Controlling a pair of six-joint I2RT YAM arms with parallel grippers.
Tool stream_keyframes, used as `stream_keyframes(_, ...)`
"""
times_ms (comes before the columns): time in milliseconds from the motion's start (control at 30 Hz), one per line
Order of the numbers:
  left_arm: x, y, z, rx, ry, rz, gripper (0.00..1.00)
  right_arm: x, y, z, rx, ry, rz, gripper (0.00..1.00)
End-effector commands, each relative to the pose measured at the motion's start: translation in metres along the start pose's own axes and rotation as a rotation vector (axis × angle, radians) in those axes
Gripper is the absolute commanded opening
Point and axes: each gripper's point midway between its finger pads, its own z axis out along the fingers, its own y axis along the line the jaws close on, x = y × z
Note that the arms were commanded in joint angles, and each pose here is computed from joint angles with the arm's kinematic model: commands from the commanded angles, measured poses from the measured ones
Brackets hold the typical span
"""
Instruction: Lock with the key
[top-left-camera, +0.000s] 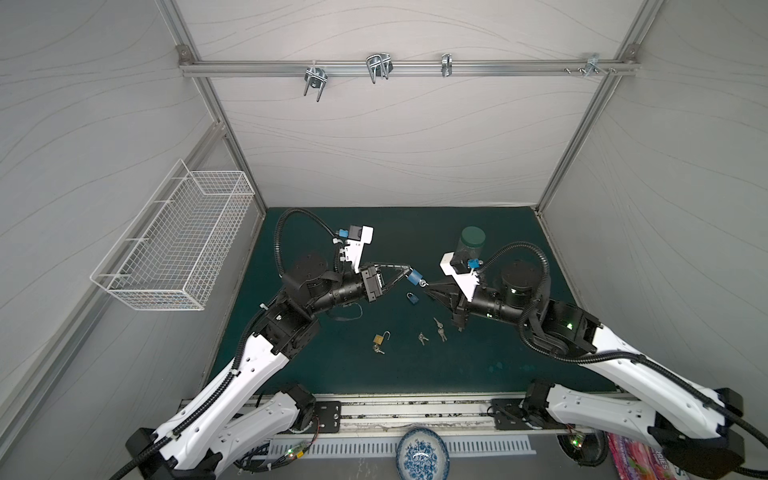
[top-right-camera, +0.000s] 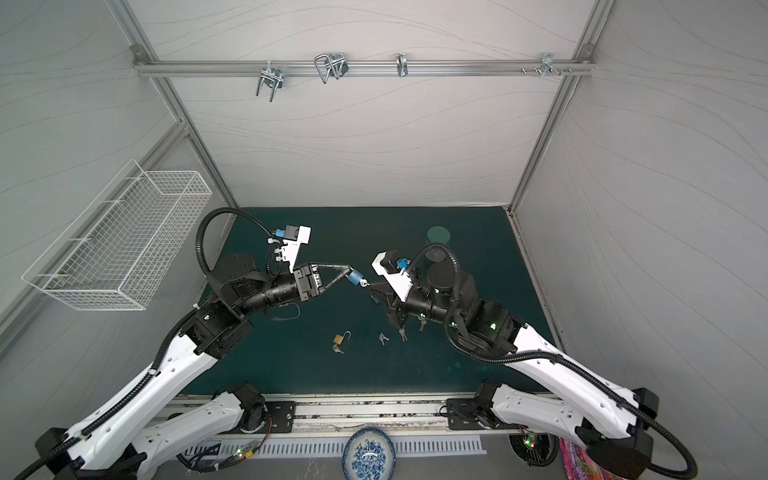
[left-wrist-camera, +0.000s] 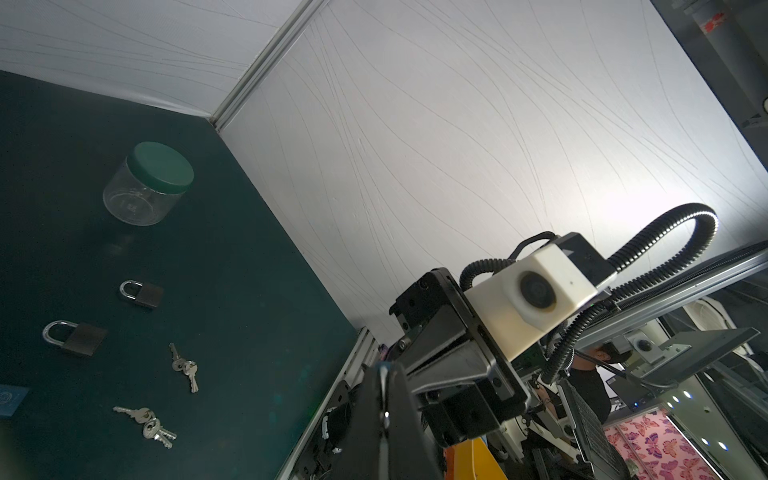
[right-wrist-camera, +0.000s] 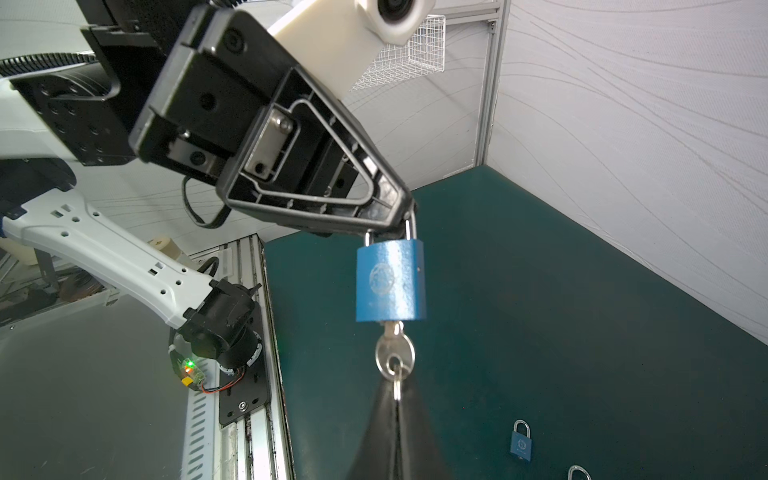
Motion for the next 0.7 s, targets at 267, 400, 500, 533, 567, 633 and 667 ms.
stream_keyframes(267,-0.016,-0.014,-0.013,0.017,-0.067,0.051,0.0,-0.013,-0.005,-0.017,0.055,-0.014,-0.047,0.0)
stream_keyframes(400,-0.022,-0.018,-0.017,0.028,-0.083,0.049,0.0,-0.008,-0.006,-0.016,0.056,0.012,-0.059,0.0)
stream_keyframes(500,-0.026,-0.019,-0.02,0.032,-0.098,0.048,0.0,-0.004,-0.007,-0.014,0.056,0.034,-0.065,0.0)
stream_keyframes(533,-0.028,-0.02,-0.021,0.038,-0.103,0.046,0.0,-0.002,-0.006,-0.013,0.054,0.041,-0.067,0.0)
stream_keyframes(567,-0.029,-0.022,-0.021,0.043,-0.105,0.045,0.0,0.0,-0.007,-0.012,0.057,0.044,-0.068,0.0)
stream_keyframes(633,-0.031,-0.025,-0.023,0.05,-0.114,0.048,0.0,0.002,-0.007,-0.011,0.057,0.051,-0.068,0.0)
stream_keyframes(667,-0.033,-0.026,-0.024,0.054,-0.118,0.047,0.0,0.004,-0.007,-0.01,0.054,0.058,-0.067,0.0)
